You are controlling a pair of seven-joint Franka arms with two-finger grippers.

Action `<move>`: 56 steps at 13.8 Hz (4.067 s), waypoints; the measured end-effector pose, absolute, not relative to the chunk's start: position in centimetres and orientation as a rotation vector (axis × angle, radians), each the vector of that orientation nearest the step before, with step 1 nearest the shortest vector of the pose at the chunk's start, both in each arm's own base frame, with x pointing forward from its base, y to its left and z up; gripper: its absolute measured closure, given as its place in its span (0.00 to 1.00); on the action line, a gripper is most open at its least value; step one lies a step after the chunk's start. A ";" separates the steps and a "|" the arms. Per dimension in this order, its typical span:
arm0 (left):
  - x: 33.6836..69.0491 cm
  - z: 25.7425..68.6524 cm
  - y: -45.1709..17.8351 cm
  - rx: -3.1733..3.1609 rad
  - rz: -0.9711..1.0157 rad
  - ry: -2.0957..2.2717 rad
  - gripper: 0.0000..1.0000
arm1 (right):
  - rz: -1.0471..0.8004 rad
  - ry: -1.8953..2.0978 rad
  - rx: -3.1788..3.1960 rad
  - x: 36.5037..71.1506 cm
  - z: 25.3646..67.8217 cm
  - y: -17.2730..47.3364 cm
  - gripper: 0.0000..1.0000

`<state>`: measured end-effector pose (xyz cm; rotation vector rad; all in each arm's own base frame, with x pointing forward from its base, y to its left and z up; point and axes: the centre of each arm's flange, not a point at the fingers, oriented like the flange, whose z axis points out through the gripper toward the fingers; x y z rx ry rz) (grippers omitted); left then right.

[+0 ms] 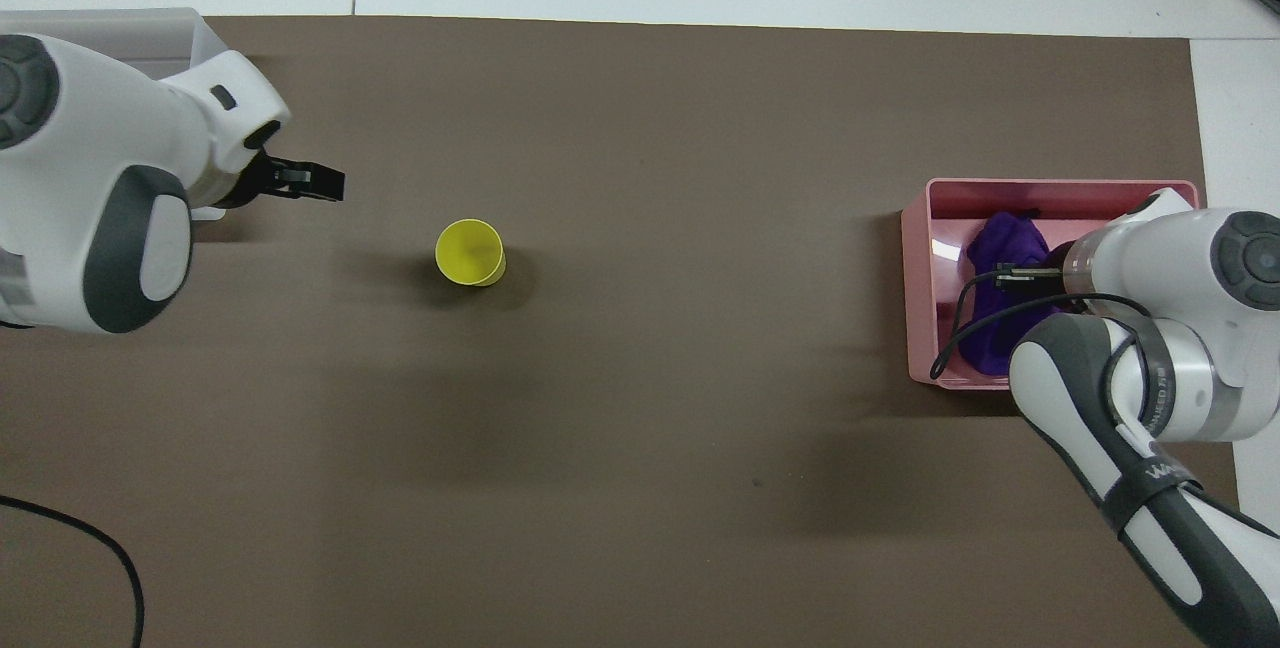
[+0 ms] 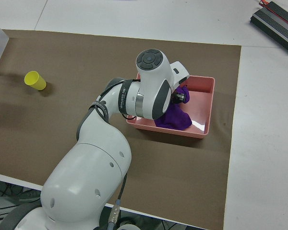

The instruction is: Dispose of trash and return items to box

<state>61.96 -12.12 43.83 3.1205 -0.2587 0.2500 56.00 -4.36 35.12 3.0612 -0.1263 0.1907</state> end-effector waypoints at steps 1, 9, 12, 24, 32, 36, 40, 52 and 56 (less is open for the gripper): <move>61.1 42.9 -14.1 3.114 0.252 -0.261 0.00 | 0.201 -0.125 3.060 56.1 35.4 -4.3 0.52; 56.8 37.4 -21.6 3.077 0.289 -0.263 0.01 | 0.280 -0.141 3.052 54.6 51.5 -4.3 0.00; 56.2 34.8 -22.3 3.074 0.276 -0.238 0.31 | 0.229 -0.161 3.053 53.3 58.5 -4.4 0.00; 60.8 43.8 -14.8 3.077 0.406 -0.021 0.97 | 0.054 -0.252 3.104 53.0 64.6 -5.8 0.00; 67.5 49.3 6.5 3.112 0.401 0.169 0.97 | 0.043 -0.249 3.105 53.1 64.4 -5.7 0.00; 70.1 48.2 14.7 3.101 0.360 0.252 0.97 | 0.041 -0.248 3.106 53.0 64.3 -5.7 0.00; 72.6 43.4 19.6 3.052 0.332 0.334 0.97 | 0.032 -0.243 3.107 53.0 64.0 -5.5 0.00; 73.2 36.5 21.5 3.035 0.293 0.378 0.97 | 0.029 -0.233 3.109 53.0 63.9 -5.2 0.00; 73.2 37.0 21.4 3.038 0.304 0.360 0.57 | 0.026 -0.233 3.109 52.9 63.8 -5.2 0.00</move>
